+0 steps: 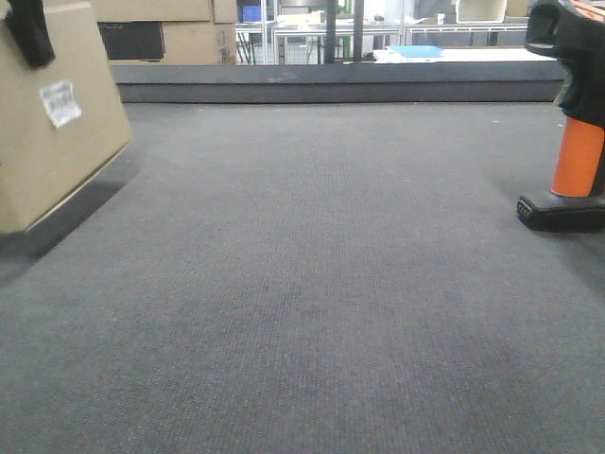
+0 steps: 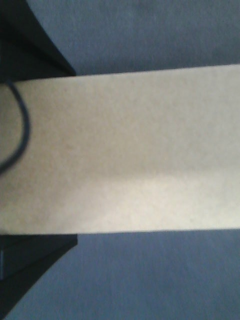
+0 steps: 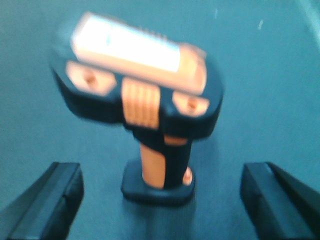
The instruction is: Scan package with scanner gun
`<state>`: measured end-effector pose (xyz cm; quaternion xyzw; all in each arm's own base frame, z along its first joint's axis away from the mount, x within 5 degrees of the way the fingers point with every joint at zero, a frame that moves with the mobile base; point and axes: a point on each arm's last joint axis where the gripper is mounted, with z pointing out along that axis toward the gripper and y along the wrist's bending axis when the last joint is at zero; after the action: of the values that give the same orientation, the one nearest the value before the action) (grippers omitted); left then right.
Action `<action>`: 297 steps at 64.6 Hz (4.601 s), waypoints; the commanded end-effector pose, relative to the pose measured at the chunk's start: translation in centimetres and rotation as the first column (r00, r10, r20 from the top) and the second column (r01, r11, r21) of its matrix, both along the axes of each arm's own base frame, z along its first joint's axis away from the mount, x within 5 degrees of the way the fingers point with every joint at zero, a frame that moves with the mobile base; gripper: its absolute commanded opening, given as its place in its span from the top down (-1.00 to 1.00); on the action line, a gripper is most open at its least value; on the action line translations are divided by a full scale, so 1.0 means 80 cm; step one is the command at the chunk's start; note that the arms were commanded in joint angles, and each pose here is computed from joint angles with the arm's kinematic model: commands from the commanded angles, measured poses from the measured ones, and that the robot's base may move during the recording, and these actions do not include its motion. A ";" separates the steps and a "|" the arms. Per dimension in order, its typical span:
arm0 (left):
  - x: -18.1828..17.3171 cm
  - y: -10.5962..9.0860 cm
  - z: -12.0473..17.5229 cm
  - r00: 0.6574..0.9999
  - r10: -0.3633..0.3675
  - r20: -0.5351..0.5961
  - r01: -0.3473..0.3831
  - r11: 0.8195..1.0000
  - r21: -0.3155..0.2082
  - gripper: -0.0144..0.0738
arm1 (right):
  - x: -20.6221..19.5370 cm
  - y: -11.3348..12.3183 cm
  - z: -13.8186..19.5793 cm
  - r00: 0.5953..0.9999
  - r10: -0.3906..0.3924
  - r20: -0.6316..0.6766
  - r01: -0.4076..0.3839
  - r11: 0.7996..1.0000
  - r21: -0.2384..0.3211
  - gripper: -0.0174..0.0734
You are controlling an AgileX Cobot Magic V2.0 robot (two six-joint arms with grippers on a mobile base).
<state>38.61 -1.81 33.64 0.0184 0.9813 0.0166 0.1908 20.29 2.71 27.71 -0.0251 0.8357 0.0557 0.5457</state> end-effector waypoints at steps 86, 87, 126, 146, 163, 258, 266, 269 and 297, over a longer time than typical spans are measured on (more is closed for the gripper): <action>-0.159 -0.003 0.081 0.925 -0.036 0.379 0.028 0.999 0.025 0.93 | -0.066 -0.023 0.074 0.993 -0.064 0.103 0.069 0.997 -0.045 0.97; -0.166 -0.002 0.079 0.918 -0.038 0.394 0.031 0.999 0.024 0.93 | -0.066 -0.023 0.072 0.993 -0.066 0.101 0.070 0.997 -0.040 0.97; -0.341 0.009 -0.032 0.522 -0.067 0.851 0.115 0.993 0.008 0.93 | -0.140 -0.027 -0.002 0.980 -0.067 0.189 0.066 0.998 0.009 0.97; -0.366 0.011 -0.058 0.424 -0.062 0.903 0.128 0.992 0.007 0.93 | -0.153 -0.028 0.003 0.965 -0.068 0.253 0.065 0.998 0.017 0.97; -0.367 0.011 -0.058 0.419 -0.061 0.906 0.129 0.992 0.008 0.93 | -0.153 -0.028 0.003 0.965 -0.068 0.253 0.065 0.998 0.017 0.97; -0.413 0.027 -0.155 0.305 -0.006 0.952 -0.043 0.999 0.020 0.93 | -0.153 -0.028 0.003 0.965 -0.068 0.253 0.065 0.998 0.017 0.97; -0.413 0.027 -0.155 0.305 -0.006 0.952 -0.043 0.999 0.020 0.93 | -0.153 -0.028 0.003 0.965 -0.068 0.253 0.065 0.998 0.017 0.97; -0.413 0.027 -0.155 0.305 -0.006 0.952 -0.043 0.999 0.020 0.93 | -0.153 -0.028 0.003 0.965 -0.068 0.253 0.065 0.998 0.017 0.97; -0.413 0.027 -0.155 0.305 -0.006 0.952 -0.043 0.999 0.020 0.93 | -0.158 -0.025 0.006 0.959 -0.025 0.284 0.034 0.999 -0.027 0.97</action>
<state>5.68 0.37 20.93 -0.0017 0.6903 0.0454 0.7221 7.94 0.59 27.95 -0.0134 0.7620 0.0365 0.6464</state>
